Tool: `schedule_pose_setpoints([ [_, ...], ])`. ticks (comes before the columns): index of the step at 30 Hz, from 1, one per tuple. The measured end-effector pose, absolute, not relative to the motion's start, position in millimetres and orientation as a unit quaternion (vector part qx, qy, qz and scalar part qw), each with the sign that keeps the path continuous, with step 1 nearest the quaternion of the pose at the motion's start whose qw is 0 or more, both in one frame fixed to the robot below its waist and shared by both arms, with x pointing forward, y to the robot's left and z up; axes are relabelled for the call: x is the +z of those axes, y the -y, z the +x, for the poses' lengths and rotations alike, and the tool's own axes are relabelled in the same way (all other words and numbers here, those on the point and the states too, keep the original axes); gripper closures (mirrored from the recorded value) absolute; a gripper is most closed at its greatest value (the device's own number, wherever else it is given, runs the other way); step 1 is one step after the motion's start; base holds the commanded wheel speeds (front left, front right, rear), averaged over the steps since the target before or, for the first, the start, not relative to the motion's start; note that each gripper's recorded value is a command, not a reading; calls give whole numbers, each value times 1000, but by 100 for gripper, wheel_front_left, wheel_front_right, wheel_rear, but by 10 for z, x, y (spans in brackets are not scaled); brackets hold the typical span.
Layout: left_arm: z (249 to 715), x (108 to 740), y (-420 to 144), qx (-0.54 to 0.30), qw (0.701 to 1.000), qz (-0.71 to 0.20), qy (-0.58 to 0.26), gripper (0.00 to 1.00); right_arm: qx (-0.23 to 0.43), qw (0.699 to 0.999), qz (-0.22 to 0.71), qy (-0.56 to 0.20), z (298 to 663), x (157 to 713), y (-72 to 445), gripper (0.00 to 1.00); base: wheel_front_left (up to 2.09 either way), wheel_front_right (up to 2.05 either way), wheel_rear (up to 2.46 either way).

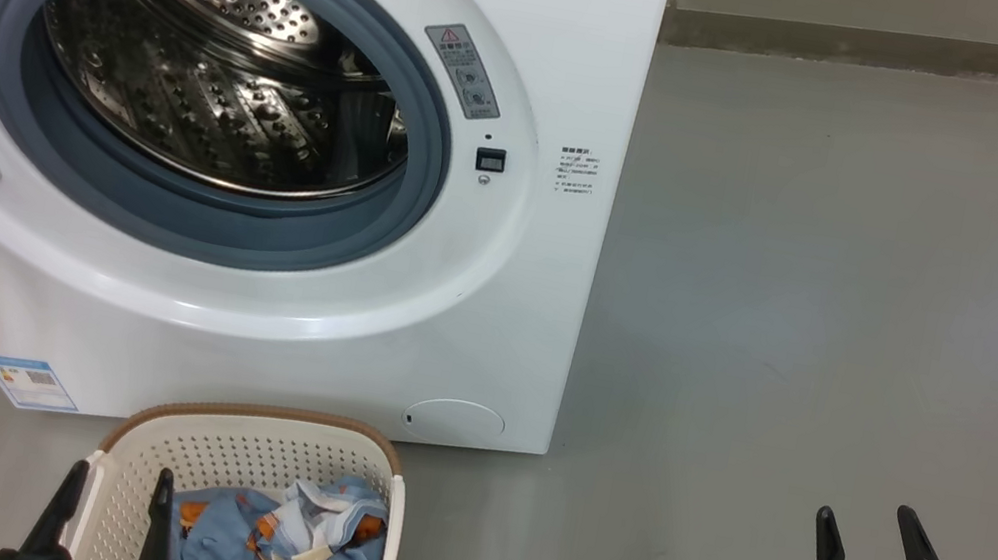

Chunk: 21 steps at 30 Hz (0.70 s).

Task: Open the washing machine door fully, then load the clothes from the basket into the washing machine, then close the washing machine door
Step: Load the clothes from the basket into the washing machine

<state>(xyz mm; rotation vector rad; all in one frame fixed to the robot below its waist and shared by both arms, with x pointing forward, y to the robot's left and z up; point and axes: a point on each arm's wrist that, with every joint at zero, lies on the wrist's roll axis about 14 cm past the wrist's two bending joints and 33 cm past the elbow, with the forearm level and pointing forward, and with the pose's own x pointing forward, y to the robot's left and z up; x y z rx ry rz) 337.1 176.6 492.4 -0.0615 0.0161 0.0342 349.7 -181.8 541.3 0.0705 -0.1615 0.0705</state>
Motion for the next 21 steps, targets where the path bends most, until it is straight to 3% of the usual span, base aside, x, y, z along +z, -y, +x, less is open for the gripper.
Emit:
schedule_pose_setpoints([
  [13,3378,4811,-1715,11,999,-34,-27,0,37,996,36,74,3516,5371,1806,0,0,0,0],
  [21,3533,4465,-1627,-6,996,-41,-83,0,45,996,38,64,3613,5311,1746,0,0,0,0],
])
